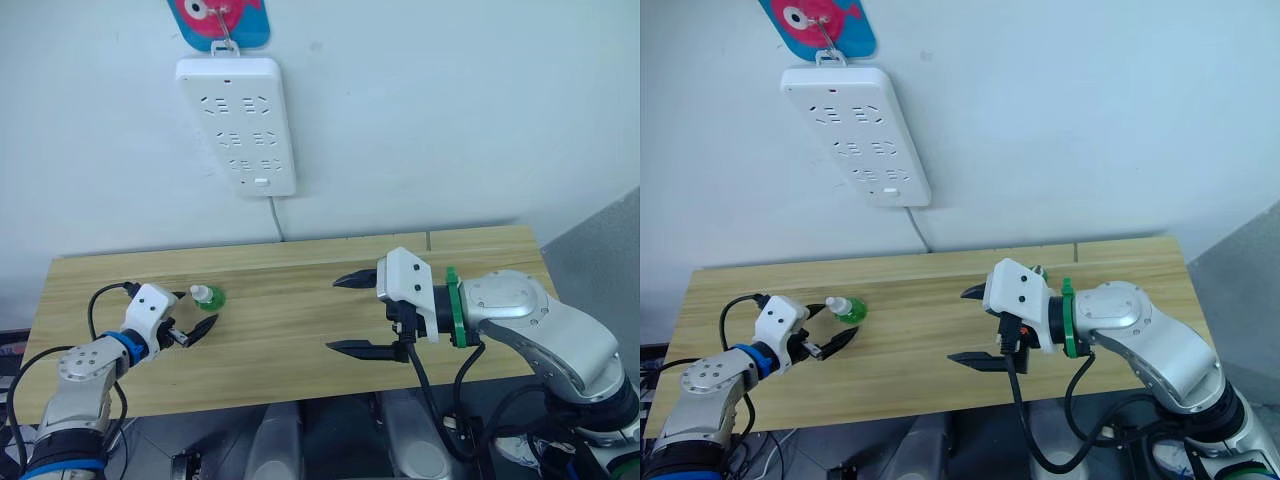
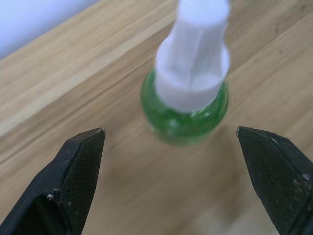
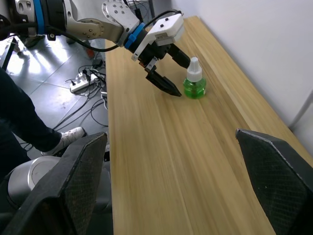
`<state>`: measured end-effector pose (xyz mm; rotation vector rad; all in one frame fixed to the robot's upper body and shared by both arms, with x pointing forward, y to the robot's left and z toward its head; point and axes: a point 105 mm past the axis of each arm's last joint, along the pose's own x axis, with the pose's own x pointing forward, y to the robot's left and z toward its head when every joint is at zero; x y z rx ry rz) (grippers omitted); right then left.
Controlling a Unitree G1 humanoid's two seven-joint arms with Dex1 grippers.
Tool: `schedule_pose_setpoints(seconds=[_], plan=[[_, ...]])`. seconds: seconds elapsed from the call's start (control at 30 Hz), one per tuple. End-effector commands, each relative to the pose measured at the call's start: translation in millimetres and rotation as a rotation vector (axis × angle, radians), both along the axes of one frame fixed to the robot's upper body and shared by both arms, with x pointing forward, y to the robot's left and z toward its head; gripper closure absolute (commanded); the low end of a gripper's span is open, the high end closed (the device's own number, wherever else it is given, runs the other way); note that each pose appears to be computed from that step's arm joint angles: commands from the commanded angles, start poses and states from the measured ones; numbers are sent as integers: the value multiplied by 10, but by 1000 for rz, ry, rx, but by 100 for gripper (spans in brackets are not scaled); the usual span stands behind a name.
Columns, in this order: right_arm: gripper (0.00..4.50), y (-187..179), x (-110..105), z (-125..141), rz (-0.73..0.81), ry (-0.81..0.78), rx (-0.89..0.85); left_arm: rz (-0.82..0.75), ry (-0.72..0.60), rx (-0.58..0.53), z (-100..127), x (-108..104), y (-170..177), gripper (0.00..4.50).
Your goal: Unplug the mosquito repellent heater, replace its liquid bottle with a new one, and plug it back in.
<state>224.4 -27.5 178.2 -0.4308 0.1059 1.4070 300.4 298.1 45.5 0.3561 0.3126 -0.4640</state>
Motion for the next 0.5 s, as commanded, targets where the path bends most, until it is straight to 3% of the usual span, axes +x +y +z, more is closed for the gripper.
schedule_pose_setpoints(seconds=[0.03, 0.5], plan=[[13, 56, -116, 81, 37, -29, 16, -20, -5, -11, 7, 26, -43, 0], [13, 37, -203, 30, 39, 7, 0, -48, 6, -12, -78, 135, -114, 0]])
